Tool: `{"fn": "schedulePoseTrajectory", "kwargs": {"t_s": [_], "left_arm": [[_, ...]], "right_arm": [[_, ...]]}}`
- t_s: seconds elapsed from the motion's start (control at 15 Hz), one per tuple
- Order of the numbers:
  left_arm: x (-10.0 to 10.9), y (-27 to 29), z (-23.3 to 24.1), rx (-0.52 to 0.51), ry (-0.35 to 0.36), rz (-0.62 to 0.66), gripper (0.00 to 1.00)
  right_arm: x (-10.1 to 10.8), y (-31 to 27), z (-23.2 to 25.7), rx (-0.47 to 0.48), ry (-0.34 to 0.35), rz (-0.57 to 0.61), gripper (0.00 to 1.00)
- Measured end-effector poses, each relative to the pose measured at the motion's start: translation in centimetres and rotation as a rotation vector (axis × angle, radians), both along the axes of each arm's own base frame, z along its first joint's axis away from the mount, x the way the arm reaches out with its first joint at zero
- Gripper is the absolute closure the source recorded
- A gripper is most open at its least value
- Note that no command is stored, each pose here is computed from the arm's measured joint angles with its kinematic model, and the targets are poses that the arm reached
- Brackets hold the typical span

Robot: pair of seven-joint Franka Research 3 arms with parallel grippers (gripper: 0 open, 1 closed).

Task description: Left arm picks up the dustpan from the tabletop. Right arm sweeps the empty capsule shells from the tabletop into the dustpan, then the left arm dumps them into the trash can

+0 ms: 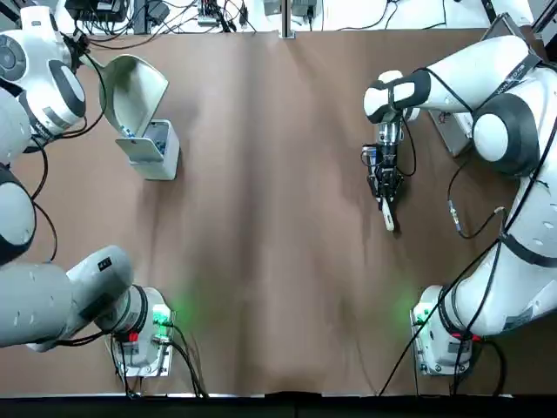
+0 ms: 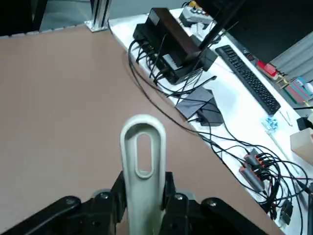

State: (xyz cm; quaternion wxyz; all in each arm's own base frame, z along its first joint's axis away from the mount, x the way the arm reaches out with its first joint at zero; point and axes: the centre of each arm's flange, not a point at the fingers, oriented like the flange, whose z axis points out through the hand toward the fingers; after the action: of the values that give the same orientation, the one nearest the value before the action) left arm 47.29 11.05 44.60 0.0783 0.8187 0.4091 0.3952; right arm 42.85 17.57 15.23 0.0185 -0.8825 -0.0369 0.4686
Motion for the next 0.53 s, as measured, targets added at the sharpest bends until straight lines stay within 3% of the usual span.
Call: {"fn": "schedulePoseTrajectory", "kwargs": {"t_s": [0.53], "left_arm": [[-1.6,-2.0,0.6,0.073,-0.084,-0.015,0.67]], "right_arm": [[0.6,-0.1,0.3,0.000,-0.003,-0.004,0.64]]}}
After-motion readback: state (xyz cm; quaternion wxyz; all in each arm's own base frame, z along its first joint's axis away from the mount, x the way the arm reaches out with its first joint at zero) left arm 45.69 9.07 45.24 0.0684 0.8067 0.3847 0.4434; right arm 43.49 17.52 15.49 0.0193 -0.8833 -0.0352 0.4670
